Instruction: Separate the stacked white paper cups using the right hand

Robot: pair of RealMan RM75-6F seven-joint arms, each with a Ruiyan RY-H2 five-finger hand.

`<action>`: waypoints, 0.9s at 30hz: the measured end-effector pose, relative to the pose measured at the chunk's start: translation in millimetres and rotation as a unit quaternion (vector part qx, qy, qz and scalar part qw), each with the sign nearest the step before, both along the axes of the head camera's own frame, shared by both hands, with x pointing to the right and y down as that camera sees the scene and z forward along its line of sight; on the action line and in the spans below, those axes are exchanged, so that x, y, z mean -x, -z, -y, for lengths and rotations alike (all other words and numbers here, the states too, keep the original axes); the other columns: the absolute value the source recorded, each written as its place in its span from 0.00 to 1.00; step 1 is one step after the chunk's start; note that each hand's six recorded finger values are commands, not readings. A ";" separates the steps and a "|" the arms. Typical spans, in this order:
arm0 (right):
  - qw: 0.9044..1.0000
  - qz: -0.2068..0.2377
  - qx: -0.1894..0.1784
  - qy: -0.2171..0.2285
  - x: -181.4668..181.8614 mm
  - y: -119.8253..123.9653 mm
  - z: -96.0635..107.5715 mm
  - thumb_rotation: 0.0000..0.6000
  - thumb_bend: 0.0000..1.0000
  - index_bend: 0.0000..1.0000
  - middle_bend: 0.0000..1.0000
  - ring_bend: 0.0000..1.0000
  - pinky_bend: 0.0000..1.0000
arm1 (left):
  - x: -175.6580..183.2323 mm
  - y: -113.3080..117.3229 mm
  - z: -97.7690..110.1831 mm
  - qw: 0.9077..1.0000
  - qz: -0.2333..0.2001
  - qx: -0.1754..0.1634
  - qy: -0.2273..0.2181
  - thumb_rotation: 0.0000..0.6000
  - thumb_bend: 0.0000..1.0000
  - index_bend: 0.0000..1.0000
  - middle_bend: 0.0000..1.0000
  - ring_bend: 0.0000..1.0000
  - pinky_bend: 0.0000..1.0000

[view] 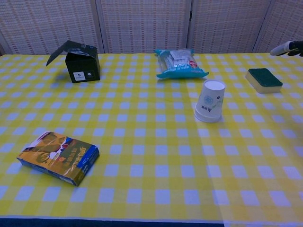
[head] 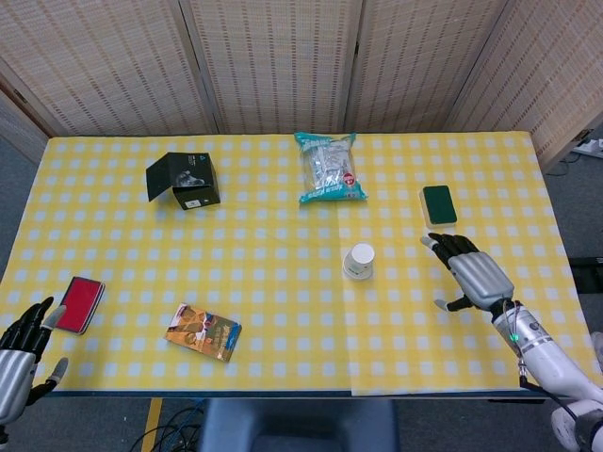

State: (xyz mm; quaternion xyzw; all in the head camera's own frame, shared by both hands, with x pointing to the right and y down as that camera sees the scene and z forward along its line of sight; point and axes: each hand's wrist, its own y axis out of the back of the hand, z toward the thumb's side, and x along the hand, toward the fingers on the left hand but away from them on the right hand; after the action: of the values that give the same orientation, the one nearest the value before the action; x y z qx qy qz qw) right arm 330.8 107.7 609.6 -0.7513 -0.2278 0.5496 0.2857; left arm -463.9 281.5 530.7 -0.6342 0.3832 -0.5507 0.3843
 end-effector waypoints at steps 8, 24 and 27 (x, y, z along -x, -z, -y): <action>0.999 -0.001 0.023 0.033 64.1 -21.3 46.0 1.00 0.20 0.11 0.00 0.00 0.00 | 7.7 1.7 2.4 1.000 0.003 -0.003 0.012 1.00 0.38 0.00 0.00 0.06 0.20; 0.997 -0.020 0.062 0.050 118.5 -66.6 56.7 1.00 0.21 0.17 0.00 0.00 0.00 | 10.7 3.3 3.1 1.000 -0.001 -0.003 0.018 1.00 0.38 0.00 0.00 0.06 0.20; 0.997 -0.021 0.060 0.049 121.5 -70.2 56.9 1.00 0.22 0.22 0.00 0.00 0.00 | 11.3 3.7 3.1 1.000 -0.001 -0.004 0.018 1.00 0.38 0.00 0.00 0.06 0.20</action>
State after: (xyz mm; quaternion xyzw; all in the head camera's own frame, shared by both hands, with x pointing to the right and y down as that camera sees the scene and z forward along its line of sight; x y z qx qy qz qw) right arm 209.3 50.8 679.8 -0.7656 -0.1508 0.5634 0.2714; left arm -475.3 278.4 527.0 -0.6265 0.3972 -0.5553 0.3760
